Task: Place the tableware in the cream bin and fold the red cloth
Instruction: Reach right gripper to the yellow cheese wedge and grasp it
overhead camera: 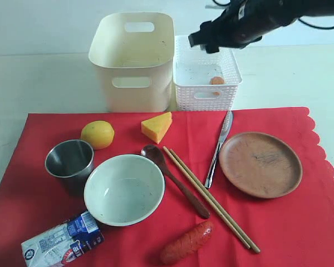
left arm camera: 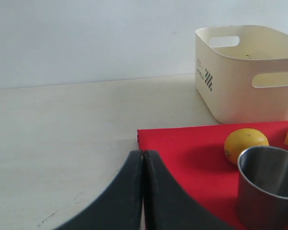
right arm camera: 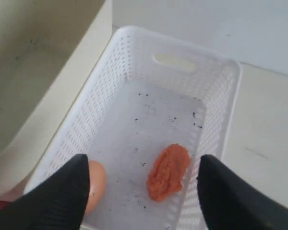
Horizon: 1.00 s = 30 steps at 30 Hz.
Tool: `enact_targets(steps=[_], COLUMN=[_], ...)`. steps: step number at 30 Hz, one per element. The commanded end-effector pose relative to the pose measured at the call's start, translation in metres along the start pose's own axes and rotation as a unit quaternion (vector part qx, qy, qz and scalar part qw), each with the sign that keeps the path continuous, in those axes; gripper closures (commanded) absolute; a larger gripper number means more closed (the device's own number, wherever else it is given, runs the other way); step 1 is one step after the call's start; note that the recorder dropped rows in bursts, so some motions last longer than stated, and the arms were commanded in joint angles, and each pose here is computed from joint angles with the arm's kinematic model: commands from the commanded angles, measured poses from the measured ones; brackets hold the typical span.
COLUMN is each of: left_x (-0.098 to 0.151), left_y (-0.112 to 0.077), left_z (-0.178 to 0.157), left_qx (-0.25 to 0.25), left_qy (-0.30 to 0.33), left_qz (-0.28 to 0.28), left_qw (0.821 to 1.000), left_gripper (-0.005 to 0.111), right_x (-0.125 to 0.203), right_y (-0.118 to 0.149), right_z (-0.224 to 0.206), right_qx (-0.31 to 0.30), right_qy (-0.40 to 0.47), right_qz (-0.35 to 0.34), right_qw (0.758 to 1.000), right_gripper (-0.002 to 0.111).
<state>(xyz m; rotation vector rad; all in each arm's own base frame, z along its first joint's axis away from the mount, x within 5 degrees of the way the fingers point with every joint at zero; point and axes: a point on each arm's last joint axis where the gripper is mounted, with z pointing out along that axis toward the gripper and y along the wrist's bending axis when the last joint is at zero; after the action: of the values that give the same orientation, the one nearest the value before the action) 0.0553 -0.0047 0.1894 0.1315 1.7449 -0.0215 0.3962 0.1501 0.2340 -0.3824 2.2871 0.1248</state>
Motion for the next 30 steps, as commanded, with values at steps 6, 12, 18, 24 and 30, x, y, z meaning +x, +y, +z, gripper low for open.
enact_targets(steps=[6,12,18,24,30], left_x=[-0.001,-0.001,-0.001,-0.001,-0.001], left_y=[0.0,0.0,0.0,0.0,0.0], left_z=[0.0,0.0,0.0,0.0,0.0], left_qx=[0.001,0.001,0.001,0.001,0.001], left_qy=[-0.005,-0.005,-0.005,-0.005,-0.005], left_qz=[0.0,0.0,0.0,0.0,0.0], left_qw=[1.0,1.0,1.0,1.0,1.0], left_gripper=[0.104,0.104,0.104,0.104,0.104], right_x=[-0.002,0.012,0.031,0.053,0.071], right_y=[0.043,0.083,0.122,0.143,0.147], right_z=[-0.071,-0.082,-0.073,-0.045,-0.018], right_qx=[-0.045,-0.084,-0.116,-0.124,-0.11], right_qy=[-0.027,-0.005,0.025,0.064,0.097], right_qz=[-0.08,-0.125,-0.165,-0.138,-0.142], right_qw=[0.995,0.989,0.979,0.981,0.979], right_gripper=[0.09,0.108,0.108,0.091,0.051])
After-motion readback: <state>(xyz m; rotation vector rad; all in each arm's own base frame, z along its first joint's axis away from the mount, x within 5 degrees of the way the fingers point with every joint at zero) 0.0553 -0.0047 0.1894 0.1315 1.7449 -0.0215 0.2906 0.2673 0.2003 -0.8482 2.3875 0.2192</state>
